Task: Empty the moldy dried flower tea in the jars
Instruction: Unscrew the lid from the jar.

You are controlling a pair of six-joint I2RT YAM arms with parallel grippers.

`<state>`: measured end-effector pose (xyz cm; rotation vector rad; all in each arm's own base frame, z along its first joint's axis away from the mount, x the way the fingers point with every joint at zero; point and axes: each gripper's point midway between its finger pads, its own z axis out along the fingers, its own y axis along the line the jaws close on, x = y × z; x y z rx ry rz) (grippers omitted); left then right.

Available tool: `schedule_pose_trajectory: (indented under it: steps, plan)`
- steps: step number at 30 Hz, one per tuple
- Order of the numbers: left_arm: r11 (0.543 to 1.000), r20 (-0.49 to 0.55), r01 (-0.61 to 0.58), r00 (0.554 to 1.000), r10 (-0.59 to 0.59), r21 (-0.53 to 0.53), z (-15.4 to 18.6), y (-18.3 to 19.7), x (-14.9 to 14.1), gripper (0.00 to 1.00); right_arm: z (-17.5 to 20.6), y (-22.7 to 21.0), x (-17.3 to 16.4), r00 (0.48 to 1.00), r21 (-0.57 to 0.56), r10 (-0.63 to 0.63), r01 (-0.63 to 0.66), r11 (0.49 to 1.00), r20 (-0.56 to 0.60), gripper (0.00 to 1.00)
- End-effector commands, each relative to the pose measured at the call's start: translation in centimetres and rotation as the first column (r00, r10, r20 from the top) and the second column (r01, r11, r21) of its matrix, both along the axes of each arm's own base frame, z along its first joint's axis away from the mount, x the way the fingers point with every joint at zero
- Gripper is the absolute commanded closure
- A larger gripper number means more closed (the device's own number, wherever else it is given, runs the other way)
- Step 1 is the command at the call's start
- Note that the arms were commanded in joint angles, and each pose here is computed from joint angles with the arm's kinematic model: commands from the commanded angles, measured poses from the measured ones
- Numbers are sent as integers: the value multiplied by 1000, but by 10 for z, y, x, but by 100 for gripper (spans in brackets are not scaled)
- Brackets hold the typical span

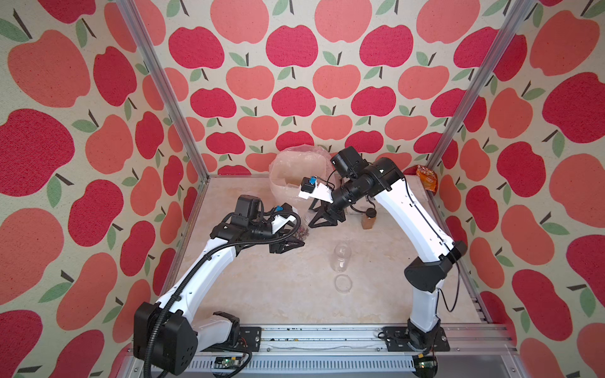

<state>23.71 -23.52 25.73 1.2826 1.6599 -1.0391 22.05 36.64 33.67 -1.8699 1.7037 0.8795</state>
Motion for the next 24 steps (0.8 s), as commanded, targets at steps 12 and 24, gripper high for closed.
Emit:
schedule_pose_trajectory:
  steps: [12,24]
  plan:
    - [995,149,-99,984,102,-25,13,5,7,95,13,7,10,999,51,-18,16,999,31,13]
    - [956,365,-289,896,252,50,11,15,35,96,66,-19,34,846,100,-480,511,854,-231,1]
